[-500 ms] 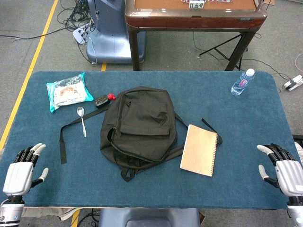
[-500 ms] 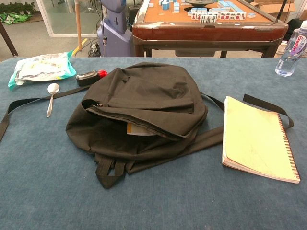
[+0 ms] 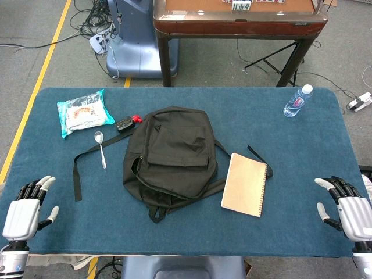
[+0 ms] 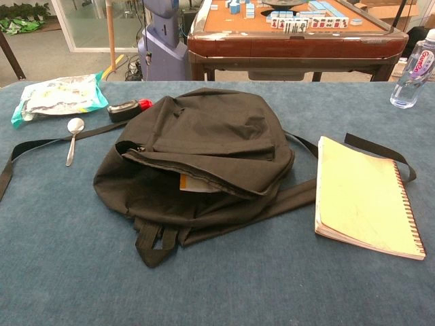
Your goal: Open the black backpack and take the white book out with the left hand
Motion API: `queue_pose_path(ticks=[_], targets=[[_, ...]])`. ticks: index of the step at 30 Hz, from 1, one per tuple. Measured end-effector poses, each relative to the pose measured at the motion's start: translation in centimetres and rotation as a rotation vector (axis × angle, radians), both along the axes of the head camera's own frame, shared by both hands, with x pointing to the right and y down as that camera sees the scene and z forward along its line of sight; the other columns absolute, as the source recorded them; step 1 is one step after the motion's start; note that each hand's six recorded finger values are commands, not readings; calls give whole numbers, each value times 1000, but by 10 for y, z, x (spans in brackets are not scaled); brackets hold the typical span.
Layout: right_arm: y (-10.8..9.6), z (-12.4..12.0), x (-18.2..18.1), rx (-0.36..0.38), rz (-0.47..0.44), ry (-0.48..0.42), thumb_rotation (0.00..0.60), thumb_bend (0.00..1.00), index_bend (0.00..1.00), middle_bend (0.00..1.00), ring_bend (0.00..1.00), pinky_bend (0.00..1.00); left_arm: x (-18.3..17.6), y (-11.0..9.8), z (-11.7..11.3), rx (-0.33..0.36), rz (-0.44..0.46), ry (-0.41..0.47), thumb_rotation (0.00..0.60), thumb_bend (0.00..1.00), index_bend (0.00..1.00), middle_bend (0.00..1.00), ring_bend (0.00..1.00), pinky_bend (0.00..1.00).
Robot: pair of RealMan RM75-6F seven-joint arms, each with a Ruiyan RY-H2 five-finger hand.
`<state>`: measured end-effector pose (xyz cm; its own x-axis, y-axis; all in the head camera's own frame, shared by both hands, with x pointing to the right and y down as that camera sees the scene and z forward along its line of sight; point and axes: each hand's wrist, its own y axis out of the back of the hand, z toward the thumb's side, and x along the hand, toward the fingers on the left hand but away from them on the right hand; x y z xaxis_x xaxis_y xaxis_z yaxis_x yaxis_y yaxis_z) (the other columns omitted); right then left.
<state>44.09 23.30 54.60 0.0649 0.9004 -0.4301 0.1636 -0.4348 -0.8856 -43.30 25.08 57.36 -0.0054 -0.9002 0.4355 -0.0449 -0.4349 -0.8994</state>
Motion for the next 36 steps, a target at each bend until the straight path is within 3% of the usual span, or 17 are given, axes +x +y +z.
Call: queue_pose_path(ticks=[6,15,28,36], targets=[[-6,1,-8,-4,-48,-4,600,389,216,225,129,196,1,-2,-2,8,3,-1,600,352,179,143,134,136],[-23,6,-42,-23,-201,-40,600,389,216,239,129,196,1,-3,-3,10,3,-1,600,353,179,143,134,136],[-61,39,-144,-139,-533,-162,600,147,216,243,129,196,2,-3,-6,15,8,0,600,353,179,142,134,136],[-81,73,-216,-229,-663,-218,600,88,216,243,129,196,3,-4,-7,16,15,-3,600,353,179,143,134,136]])
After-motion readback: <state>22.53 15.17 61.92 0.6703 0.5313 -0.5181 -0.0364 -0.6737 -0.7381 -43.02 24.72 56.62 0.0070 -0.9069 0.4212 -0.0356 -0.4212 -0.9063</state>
